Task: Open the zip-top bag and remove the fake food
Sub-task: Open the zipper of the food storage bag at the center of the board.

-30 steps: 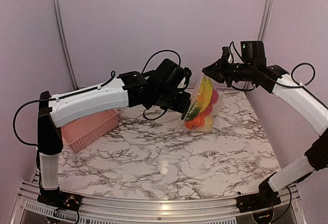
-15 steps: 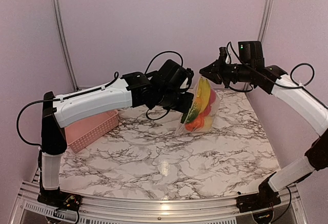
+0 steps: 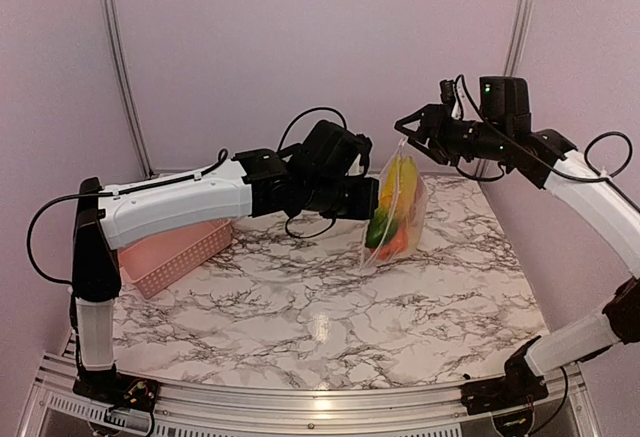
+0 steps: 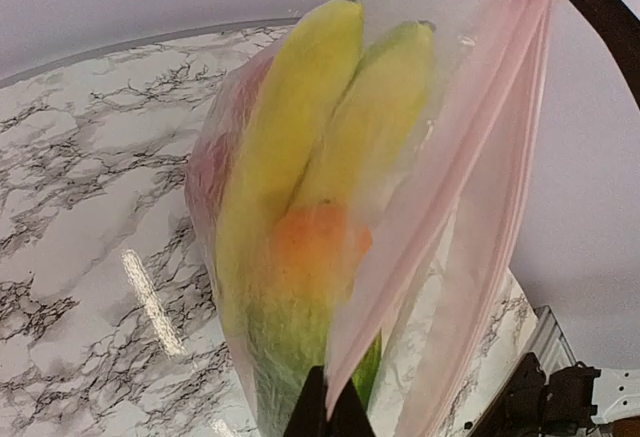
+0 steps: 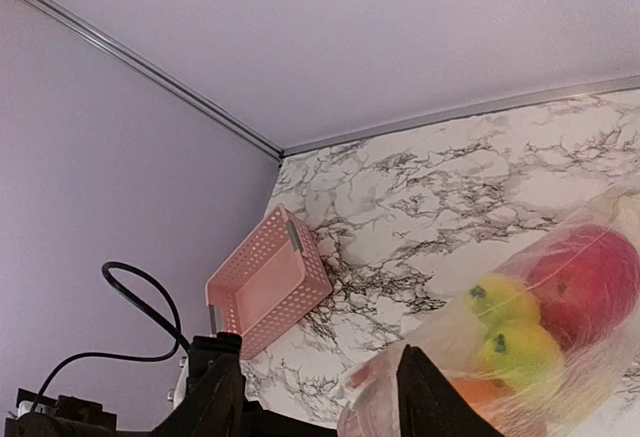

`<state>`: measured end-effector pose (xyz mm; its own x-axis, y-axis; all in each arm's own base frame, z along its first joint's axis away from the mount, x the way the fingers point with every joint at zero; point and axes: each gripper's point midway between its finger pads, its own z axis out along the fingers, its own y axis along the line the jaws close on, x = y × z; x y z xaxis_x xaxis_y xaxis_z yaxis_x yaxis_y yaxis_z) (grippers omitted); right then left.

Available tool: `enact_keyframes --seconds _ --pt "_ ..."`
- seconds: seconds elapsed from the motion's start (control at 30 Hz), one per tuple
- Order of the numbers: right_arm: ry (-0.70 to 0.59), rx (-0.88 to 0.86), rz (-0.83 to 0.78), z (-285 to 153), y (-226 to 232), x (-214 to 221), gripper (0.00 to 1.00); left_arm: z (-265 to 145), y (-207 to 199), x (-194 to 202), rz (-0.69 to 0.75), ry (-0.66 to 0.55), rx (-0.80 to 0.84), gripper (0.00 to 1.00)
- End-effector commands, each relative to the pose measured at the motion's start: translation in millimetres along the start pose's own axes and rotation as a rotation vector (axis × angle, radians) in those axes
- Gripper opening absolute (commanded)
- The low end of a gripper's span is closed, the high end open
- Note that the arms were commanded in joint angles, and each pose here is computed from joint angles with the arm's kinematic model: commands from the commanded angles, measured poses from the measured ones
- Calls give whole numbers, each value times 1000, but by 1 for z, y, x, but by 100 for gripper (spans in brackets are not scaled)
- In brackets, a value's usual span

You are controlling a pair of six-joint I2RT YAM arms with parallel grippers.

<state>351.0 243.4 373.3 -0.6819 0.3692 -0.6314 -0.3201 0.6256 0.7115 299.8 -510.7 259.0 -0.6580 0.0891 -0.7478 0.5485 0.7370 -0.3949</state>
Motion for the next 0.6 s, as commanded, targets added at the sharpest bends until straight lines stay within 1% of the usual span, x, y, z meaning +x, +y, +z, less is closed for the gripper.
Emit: enact_keyframes --seconds 0.0,0.1,0.17,0.2,0.3,0.43,0.57 --pt "-62 44 -103 -26 6 -7 51 -25 -29 -32 -111 -85 134 0" --pt "-56 110 -159 -34 4 1 49 -24 -31 -35 -149 -84 156 0" --pt "-53 170 -187 -40 -1 10 44 -22 -31 -35 -169 -80 169 0" --pt "-48 195 -196 -42 -5 17 43 -22 -31 -35 -180 -80 173 0" --pt "-65 255 -213 -56 -10 28 43 -20 -31 -37 -210 -76 194 0" --pt "-57 320 -238 -69 -12 43 43 -17 -29 -37 -230 -71 201 0" --pt "-38 398 -256 -80 -16 62 46 -16 -27 -38 -244 -75 201 0"
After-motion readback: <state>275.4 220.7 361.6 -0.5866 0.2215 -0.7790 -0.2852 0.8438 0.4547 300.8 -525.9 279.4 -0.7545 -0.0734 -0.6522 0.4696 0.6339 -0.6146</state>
